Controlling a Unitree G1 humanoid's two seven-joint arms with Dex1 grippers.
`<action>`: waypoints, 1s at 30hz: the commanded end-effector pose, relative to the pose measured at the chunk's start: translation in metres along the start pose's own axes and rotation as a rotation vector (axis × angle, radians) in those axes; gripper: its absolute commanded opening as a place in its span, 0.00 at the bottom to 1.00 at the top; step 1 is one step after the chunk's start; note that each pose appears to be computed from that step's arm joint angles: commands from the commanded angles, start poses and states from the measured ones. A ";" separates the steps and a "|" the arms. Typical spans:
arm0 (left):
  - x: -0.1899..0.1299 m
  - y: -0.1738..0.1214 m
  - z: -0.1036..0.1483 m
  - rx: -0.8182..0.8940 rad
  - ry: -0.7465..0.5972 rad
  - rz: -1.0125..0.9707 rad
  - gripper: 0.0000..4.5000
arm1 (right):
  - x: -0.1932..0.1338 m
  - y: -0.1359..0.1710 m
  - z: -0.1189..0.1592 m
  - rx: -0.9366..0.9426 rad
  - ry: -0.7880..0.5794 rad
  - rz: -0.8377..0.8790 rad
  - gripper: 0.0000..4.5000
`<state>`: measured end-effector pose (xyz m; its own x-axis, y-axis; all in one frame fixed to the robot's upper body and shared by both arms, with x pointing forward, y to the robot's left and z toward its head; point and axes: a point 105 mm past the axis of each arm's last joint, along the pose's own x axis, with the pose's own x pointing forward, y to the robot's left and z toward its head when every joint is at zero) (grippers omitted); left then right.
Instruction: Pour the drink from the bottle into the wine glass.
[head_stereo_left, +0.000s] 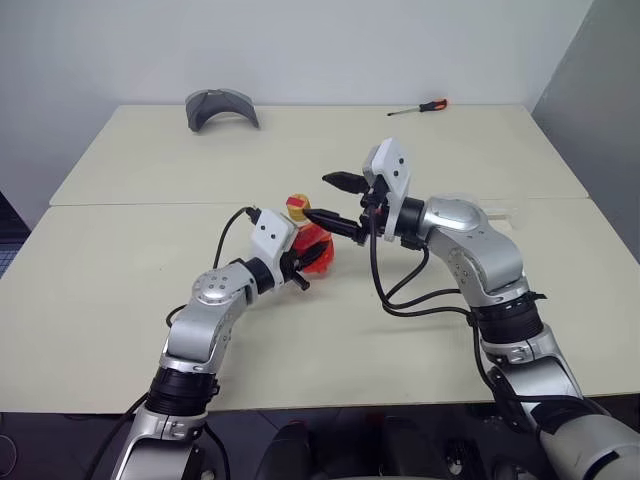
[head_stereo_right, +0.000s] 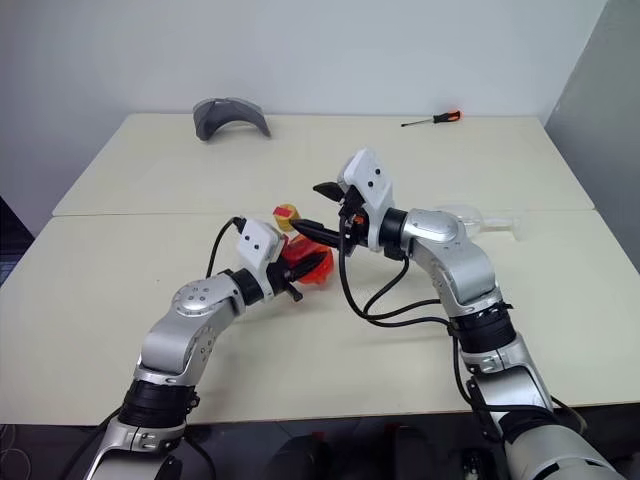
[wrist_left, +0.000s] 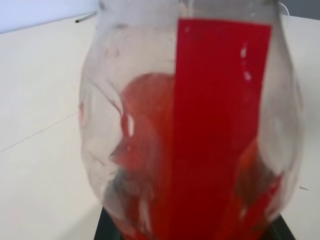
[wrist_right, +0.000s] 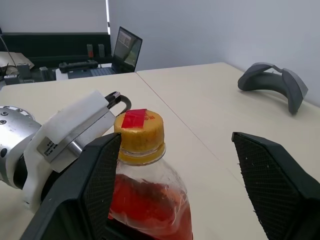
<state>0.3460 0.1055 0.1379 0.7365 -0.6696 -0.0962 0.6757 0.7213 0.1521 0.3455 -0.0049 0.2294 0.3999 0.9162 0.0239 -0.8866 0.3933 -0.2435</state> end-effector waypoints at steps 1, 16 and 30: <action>-0.001 0.001 0.024 0.049 -0.080 -0.004 0.21 | -0.003 -0.008 0.014 -0.043 -0.033 -0.027 0.84; 0.002 0.001 0.024 0.042 -0.086 -0.009 0.21 | -0.015 -0.015 0.005 -0.052 0.011 -0.048 0.84; 0.002 0.000 0.023 0.040 -0.084 -0.009 0.21 | -0.001 0.013 0.022 0.004 -0.057 0.111 0.84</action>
<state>0.3477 0.1028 0.1405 0.7321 -0.6755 -0.0882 0.6801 0.7171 0.1528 0.3318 -0.0022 0.2309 0.3094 0.9509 0.0097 -0.9310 0.3049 -0.2009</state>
